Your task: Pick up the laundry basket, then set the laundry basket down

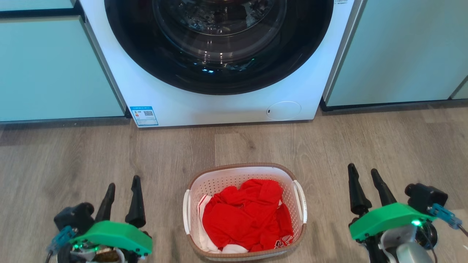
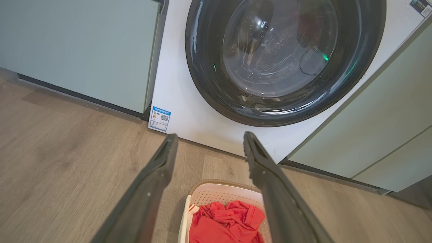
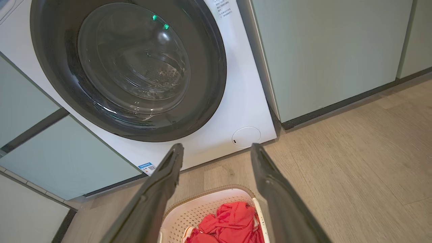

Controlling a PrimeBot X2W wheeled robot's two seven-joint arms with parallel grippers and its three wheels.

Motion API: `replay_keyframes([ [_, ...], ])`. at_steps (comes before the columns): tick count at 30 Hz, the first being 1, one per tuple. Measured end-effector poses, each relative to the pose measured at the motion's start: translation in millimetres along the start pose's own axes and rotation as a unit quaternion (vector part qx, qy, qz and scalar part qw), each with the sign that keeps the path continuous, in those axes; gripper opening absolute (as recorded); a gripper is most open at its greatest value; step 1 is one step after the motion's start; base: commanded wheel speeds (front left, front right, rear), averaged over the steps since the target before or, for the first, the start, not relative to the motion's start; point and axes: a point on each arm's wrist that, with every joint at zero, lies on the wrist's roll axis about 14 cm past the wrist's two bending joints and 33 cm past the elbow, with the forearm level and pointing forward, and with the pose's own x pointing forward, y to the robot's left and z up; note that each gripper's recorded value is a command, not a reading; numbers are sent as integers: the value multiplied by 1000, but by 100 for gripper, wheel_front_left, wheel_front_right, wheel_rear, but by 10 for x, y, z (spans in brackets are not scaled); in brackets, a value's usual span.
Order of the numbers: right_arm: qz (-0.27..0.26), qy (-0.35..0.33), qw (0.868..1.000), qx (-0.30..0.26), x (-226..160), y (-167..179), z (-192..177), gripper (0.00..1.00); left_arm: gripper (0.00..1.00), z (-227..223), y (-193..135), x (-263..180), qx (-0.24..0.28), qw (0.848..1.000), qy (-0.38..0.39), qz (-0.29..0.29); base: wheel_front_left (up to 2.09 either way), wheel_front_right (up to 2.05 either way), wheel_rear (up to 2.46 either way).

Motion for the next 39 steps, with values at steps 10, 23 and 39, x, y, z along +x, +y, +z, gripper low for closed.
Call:
replay_keyframes([
  [10, 18, -7, 998, -52, 2, 85, 14, 100, 100, 37, -37, 4, 54, 998, -12, -8, 0, 0, 0],
  [23, 43, -20, 991, -123, 5, 201, 39, 100, 100, 12, -46, -49, 126, 992, -22, -18, 0, 0, 0],
  [39, 75, -32, 977, -198, 1, 351, 45, 100, 100, 44, -115, -48, 201, 978, -40, -37, 0, 0, 0],
])
